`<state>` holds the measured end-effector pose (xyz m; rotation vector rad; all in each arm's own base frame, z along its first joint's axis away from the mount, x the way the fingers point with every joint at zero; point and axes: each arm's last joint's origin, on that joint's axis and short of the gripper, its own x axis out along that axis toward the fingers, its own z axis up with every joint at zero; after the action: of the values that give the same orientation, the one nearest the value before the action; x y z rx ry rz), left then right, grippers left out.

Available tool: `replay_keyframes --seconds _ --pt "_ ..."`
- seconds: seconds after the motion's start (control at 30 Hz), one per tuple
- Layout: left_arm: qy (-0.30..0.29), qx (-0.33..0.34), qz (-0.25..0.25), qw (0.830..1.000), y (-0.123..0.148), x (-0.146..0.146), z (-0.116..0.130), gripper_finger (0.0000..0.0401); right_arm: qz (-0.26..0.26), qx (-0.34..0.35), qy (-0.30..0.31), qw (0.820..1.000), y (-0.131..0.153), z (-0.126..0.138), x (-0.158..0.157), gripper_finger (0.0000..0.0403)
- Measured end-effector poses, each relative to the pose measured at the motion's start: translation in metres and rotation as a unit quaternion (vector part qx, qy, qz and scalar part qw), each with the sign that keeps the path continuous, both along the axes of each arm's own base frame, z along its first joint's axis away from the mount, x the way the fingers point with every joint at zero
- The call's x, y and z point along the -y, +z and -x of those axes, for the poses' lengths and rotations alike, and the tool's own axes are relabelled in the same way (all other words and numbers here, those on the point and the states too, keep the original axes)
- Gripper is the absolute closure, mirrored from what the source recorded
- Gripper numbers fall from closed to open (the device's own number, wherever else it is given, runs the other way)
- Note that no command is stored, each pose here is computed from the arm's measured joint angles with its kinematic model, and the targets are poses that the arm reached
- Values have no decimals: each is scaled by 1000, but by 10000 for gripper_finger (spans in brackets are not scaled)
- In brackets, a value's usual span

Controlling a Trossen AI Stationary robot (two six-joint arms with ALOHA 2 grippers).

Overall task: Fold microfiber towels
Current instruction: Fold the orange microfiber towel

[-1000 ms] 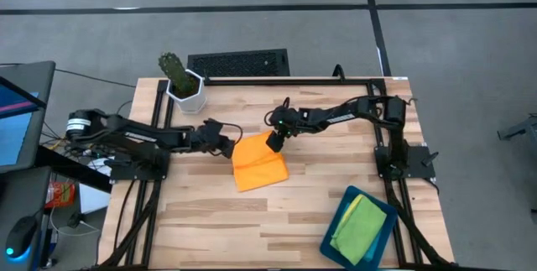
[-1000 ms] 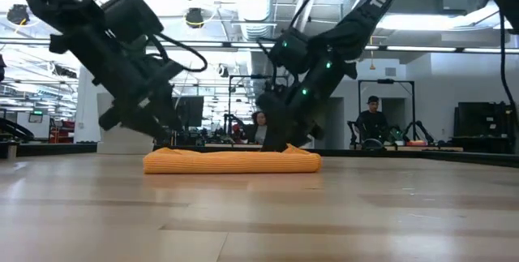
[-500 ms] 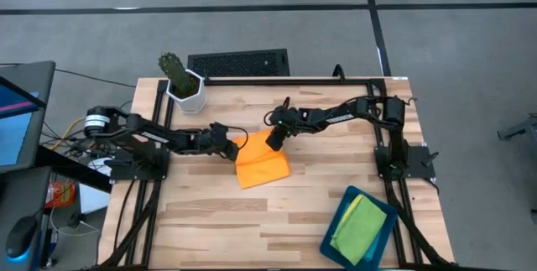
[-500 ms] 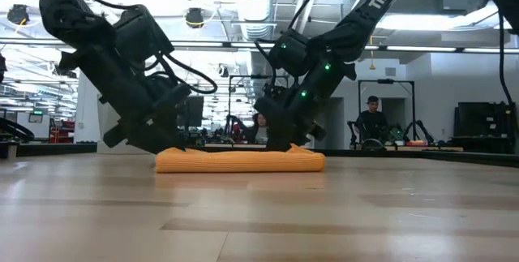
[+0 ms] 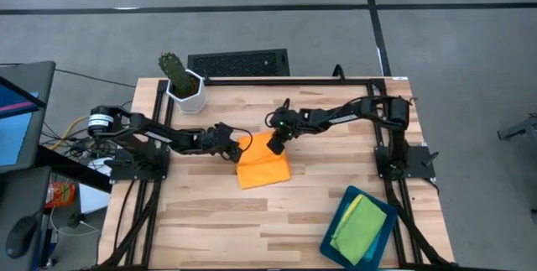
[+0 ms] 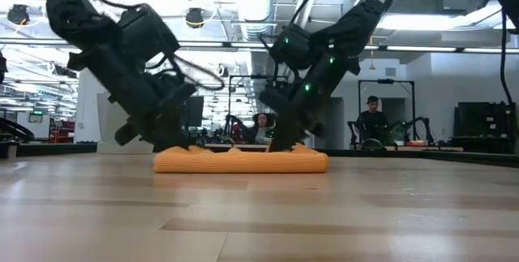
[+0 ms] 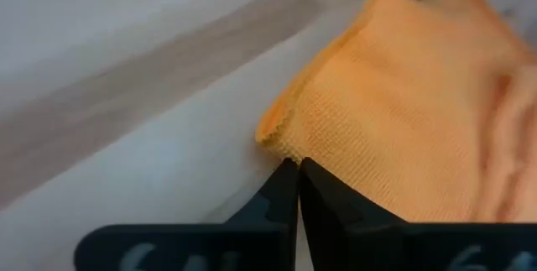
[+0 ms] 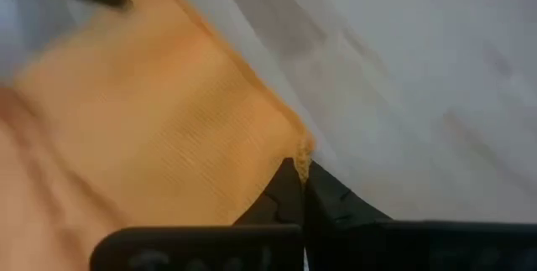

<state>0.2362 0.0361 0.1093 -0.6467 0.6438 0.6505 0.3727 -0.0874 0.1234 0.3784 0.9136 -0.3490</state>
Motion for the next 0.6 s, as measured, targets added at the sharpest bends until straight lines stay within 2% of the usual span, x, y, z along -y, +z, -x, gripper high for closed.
replay_keyframes --seconds 0.1,0.3,0.6 --pt "-12 -2 -14 1000 8 -1 -8 400 6 19 -2 1000 14 0 0 392" --pt "-27 -16 -32 999 24 0 -18 401 18 14 -7 1000 29 7 0 395" --pt "-53 -10 -85 995 59 15 -10 401 42 9 -2 999 38 21 -17 395"
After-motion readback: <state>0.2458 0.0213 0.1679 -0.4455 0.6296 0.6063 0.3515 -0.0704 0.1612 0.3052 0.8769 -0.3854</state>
